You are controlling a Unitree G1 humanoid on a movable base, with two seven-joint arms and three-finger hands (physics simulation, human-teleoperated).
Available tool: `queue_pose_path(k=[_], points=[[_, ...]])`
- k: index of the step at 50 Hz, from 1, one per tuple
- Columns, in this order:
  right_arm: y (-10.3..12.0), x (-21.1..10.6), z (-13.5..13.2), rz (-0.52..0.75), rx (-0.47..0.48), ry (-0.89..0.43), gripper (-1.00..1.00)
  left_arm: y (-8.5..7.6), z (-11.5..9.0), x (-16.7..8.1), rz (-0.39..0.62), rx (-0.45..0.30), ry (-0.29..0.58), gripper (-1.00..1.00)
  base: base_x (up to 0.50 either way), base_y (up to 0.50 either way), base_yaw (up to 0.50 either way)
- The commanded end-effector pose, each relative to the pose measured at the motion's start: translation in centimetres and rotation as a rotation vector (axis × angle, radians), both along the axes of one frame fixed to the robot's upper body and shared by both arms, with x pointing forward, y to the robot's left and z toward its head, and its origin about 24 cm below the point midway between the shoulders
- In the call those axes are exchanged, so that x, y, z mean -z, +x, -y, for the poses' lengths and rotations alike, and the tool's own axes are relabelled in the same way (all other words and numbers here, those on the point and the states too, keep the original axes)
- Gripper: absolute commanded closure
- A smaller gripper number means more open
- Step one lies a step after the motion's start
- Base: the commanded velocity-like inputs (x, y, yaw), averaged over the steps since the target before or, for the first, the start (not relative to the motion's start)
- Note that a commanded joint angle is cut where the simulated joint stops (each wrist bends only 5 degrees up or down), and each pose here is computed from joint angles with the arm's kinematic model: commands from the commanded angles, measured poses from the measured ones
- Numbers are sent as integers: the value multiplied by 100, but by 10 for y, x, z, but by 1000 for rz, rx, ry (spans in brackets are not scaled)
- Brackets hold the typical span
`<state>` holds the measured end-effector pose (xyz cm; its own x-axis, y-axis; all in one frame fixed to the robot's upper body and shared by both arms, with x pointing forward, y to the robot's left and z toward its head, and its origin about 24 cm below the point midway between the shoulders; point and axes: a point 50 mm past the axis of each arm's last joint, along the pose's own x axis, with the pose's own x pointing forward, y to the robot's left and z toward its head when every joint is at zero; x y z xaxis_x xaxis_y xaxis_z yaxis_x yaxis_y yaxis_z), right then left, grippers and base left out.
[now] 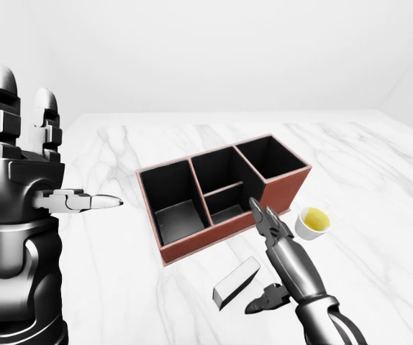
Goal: Pick up the book and place it in the front compartment of the caddy.
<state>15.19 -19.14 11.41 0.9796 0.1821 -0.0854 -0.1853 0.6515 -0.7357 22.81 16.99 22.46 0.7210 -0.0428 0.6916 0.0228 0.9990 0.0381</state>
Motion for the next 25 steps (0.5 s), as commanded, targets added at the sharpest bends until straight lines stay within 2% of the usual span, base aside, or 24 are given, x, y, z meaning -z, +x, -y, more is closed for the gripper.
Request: queue_pose_path(k=[1, 14, 25], points=[[3, 15, -4, -83, -18, -41, -100, -1, 0, -1, 4, 0, 0, -100, 0, 0, 0], [2, 30, -9, -167, -44, -86, -100, 0, 1, 1, -4, 1, 1, -100, 0, 0, 0], [3, 34, -11, -185, -49, -105, -100, 0, 0, 1, -3, -1, 1, -100, 0, 0, 0]])
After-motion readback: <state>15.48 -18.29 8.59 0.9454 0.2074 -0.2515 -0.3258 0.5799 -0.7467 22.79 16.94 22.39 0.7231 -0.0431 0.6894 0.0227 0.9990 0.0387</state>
